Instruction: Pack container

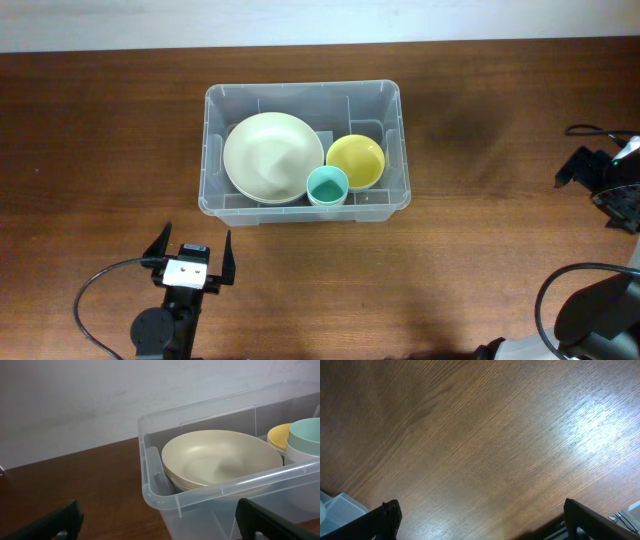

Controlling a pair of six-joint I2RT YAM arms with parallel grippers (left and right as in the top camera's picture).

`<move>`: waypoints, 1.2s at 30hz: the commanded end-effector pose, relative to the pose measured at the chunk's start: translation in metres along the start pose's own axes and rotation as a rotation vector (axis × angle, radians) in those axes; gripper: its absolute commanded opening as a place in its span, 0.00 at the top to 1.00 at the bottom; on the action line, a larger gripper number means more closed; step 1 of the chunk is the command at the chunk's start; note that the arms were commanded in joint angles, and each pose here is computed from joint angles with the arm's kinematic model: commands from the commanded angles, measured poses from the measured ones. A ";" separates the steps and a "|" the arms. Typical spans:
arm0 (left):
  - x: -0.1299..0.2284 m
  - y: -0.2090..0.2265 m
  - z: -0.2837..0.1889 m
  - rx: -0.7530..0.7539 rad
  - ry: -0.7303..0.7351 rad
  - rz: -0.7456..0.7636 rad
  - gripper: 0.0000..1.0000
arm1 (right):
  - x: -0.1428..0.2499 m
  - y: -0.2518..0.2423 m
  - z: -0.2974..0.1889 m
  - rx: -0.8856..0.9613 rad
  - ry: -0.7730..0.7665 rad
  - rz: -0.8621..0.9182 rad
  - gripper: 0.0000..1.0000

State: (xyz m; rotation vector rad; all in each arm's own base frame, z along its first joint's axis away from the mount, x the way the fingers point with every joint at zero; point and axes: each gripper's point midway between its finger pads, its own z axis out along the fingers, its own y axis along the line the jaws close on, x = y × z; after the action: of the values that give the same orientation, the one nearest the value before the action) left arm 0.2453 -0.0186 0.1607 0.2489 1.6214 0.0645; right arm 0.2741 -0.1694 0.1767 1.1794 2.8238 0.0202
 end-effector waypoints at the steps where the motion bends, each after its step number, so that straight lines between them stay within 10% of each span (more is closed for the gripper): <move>1: 0.001 0.000 0.000 -0.001 -0.003 0.016 0.00 | 0.001 -0.001 -0.003 -0.001 -0.011 -0.006 0.01; 10: 0.001 0.000 0.000 -0.001 -0.003 0.016 0.00 | -0.032 0.064 -0.067 -0.200 -0.495 -0.155 0.01; 17: 0.001 0.000 0.000 -0.001 -0.003 0.016 0.00 | 0.022 0.130 -0.143 -0.471 -0.953 -0.365 0.01; 36: 0.001 0.000 0.000 -0.001 -0.003 0.016 0.00 | 0.141 0.082 -0.087 -0.710 -1.300 -0.435 0.01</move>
State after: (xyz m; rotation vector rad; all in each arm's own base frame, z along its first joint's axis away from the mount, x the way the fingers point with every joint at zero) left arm 0.2451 -0.0186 0.1611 0.2487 1.6195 0.0648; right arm 0.2321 -0.0134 0.2604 0.2188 1.6280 0.1457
